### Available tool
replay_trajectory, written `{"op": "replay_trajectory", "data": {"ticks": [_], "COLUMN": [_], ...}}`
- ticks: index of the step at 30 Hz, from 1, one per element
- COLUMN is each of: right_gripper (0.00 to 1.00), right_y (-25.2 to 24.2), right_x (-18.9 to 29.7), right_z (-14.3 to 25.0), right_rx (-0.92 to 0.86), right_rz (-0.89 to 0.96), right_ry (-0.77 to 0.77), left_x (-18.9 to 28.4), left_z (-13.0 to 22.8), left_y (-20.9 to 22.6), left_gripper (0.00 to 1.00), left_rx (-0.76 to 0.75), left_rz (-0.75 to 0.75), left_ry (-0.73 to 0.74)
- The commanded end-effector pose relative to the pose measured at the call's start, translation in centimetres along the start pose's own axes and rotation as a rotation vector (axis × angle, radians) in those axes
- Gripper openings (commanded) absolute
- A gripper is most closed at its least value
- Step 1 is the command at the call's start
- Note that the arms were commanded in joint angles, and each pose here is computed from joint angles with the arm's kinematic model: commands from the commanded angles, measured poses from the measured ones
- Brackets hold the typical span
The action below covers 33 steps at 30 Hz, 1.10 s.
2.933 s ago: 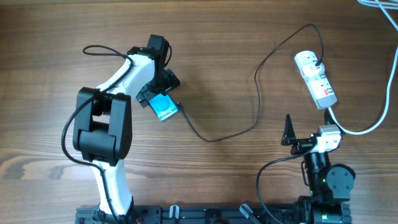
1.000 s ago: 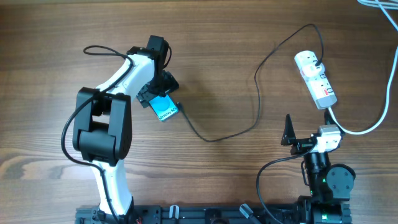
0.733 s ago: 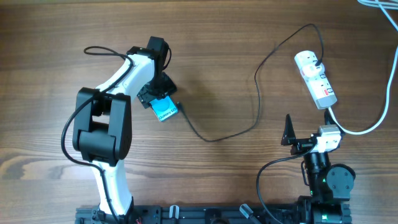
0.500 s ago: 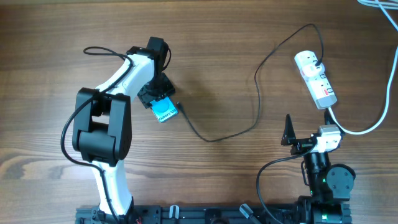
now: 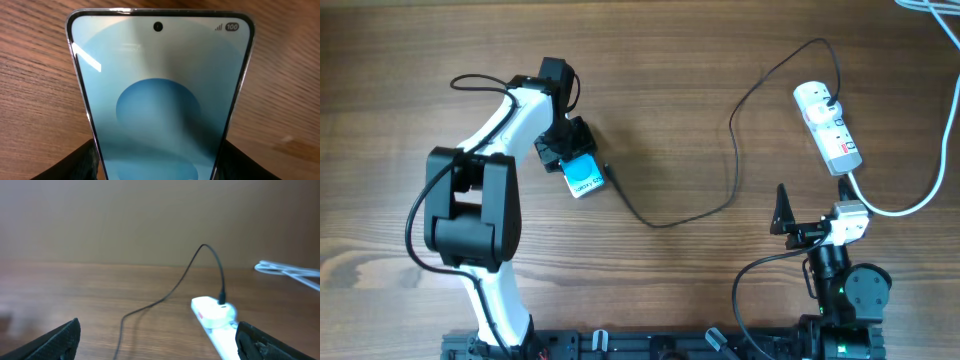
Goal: Plug charger to phone and switch on socket
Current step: 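Move the right gripper toward the cable plug near the phone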
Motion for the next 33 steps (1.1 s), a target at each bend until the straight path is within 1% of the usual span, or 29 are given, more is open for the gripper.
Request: {"op": "replay_trajectory", "data": {"ticks": [1, 3, 4, 5, 7, 9, 11, 12, 14, 15, 16, 18, 20, 21, 22, 23, 25, 26, 27, 28, 29, 33], "right_gripper": [1.00, 1.00, 1.00, 1.00, 1.00, 1.00, 1.00, 1.00, 1.00, 1.00, 1.00, 1.00, 1.00, 1.00, 0.97, 0.89, 0.85, 0.84, 0.86, 0.91, 1.00, 1.00], "right_y": [1.2, 3.9, 4.7, 5.3, 6.3, 6.9, 7.9, 8.6, 9.3, 9.8, 9.9, 9.3, 8.5, 8.3, 8.3, 8.6, 8.8, 9.0, 9.4, 10.3, 11.0, 15.1], "right_x": [0.1, 0.7, 1.1, 1.4, 2.0, 2.0, 1.4, 0.6, -0.7, -1.8, -3.4, -5.4, -8.3, -9.1, -9.6, -10.4, -11.3, -11.6, -11.8, -12.1, -12.3, -12.4], "right_z": [0.0, 0.2, -0.1, -0.7, -3.6, -5.8, -8.3, -9.9, -11.6, -12.3, -12.3, -11.4, -9.0, -7.5, -6.7, -5.5, -3.5, -2.2, -1.0, -0.2, 0.2, 2.1], "right_rx": [-0.243, -0.152, -0.134, -0.126, -0.113, -0.132, -0.183, -0.213, -0.256, -0.259, -0.303, -0.385, -0.532, -0.590, -0.623, -0.653, -0.644, -0.620, -0.576, -0.543, -0.521, -0.451], "right_rz": [-0.100, -0.343, -0.409, -0.444, -0.461, -0.446, -0.444, -0.451, -0.448, -0.476, -0.472, -0.416, -0.384, -0.416, -0.449, -0.544, -0.552, -0.514, -0.483, -0.507, -0.535, -0.652], "right_ry": [0.023, 0.079, 0.081, 0.080, 0.049, 0.090, 0.213, 0.306, 0.426, 0.542, 0.702, 0.847, 0.987, 1.056, 1.091, 1.129, 1.184, 1.225, 1.259, 1.272, 1.272, 1.306], "left_x": [3.3, 3.4, 3.4, 3.4, 3.4, 3.4, 3.4, 3.4, 3.4, 3.4, 3.4, 3.4, 3.4, 3.4, 3.4, 3.4, 3.4, 3.4, 3.4, 3.4, 3.4, 3.4], "left_z": [0.0, 0.1, 0.1, 0.1, 0.1, 0.1, 0.1, 0.1, 0.1, 0.0, 0.0, 0.0, 0.0, 0.0, 0.0, 0.0, 0.0, 0.0, 0.0, 0.0, 0.0, 0.0], "left_y": [-1.2, -1.4, -1.4, -1.4, -1.4, -1.4, -1.4, -1.4, -1.4, -1.4, -1.4, -1.4, -1.4, -1.4, -1.4, -1.4, -1.5, -1.5, -1.5, -1.5, -1.5, -1.5], "left_gripper": [0.64, 0.64, 0.64, 0.64, 0.64, 0.64, 0.64, 0.65, 0.65, 0.65, 0.65, 0.65, 0.65, 0.65, 0.65, 0.66, 0.66, 0.66, 0.66, 0.66, 0.66, 0.66], "left_rx": [-0.050, -0.051, -0.052, -0.052, -0.053, -0.053, -0.052, -0.052, -0.052, -0.052, -0.052, -0.052, -0.053, -0.053, -0.053, -0.053, -0.058, -0.061, -0.062, -0.062, -0.066, -0.079], "left_rz": [0.099, 0.113, 0.116, 0.116, 0.116, 0.116, 0.116, 0.116, 0.116, 0.116, 0.116, 0.116, 0.117, 0.117, 0.117, 0.117, 0.117, 0.117, 0.117, 0.117, 0.117, 0.116], "left_ry": [-0.071, -0.068, -0.067, -0.068, -0.068, -0.068, -0.068, -0.068, -0.069, -0.069, -0.069, -0.069, -0.072, -0.072, -0.072, -0.072, -0.072, -0.073, -0.074, -0.075, -0.074, -0.072]}}
Point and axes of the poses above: each gripper's point midway between its finger pads, its own x axis back along the fingers, its own y axis along the line the jaws close on, z = x × y, the point moved 6 cm from there along x, back along the fingers, and after that the axes turned 15 degrees about -x, right-handed, at the moved point
